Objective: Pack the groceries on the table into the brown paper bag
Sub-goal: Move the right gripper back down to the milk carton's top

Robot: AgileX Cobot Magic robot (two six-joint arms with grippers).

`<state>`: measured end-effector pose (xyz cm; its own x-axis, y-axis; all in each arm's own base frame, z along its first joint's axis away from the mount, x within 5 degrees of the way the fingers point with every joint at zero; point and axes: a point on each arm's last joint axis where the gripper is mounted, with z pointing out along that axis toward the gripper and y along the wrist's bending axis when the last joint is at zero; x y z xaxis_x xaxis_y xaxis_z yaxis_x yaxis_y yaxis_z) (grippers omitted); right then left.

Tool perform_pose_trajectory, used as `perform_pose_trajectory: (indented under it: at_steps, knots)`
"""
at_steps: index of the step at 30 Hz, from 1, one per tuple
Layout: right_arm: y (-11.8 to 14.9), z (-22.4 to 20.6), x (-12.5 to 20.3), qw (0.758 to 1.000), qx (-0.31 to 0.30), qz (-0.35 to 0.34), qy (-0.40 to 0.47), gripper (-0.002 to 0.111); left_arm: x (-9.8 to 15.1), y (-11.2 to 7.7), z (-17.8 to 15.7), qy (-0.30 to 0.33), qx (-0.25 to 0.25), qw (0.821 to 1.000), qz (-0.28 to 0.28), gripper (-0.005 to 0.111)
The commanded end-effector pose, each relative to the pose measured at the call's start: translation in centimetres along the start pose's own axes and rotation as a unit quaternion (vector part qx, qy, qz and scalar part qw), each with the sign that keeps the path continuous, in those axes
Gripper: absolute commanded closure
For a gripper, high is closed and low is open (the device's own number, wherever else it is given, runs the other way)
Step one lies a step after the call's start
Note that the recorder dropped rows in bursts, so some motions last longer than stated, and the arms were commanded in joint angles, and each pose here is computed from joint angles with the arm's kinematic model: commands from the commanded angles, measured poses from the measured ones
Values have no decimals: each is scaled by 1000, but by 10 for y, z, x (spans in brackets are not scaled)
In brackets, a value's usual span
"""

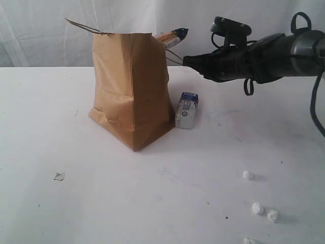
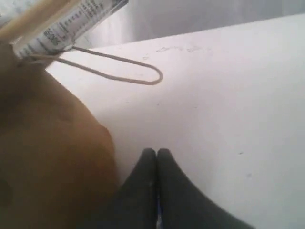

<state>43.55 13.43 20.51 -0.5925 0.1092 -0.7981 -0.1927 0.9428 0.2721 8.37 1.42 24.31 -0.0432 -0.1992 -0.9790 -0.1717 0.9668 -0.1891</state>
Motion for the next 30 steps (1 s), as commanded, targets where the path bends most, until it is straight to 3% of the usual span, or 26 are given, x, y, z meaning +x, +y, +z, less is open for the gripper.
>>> perform_pose_trajectory:
  at_steps: [1,3,9,11,12,15,16,17,18,21,23,26,30]
  knots:
    - [3,-6,1,955,-23,-293,31,108,1,-1,-1,0,6,1000,0,107]
    - [3,-11,-1,940,-20,-338,45,108,1,-1,-1,0,6,1000,-1,107]
    - [-27,-18,-6,937,54,-334,82,108,3,-2,2,11,11,999,-32,107]
    - [-60,-17,3,907,116,-368,165,108,3,-3,3,16,14,999,-32,107]
    - [-79,-21,6,880,167,-389,217,108,3,-3,3,16,14,999,-30,107]
    - [-124,-51,15,801,388,-276,361,108,4,-3,3,17,18,999,-30,107]
    - [-130,-59,16,790,424,-230,377,108,4,-3,3,17,18,999,-30,107]
    - [-129,-66,20,787,427,-186,405,108,4,-4,3,17,19,999,-30,107]
    - [-124,-69,22,788,395,-185,435,108,4,-4,3,17,19,999,-30,107]
    - [-95,-77,22,821,249,-173,484,108,4,-4,3,17,18,999,-29,107]
    - [-72,-80,17,856,186,-117,469,108,4,-4,3,18,22,999,-30,107]
    - [-44,-79,12,884,111,-56,450,108,4,-6,3,19,32,999,-29,107]
    - [-16,-49,-3,930,65,-23,360,108,4,-7,3,19,38,999,-24,107]
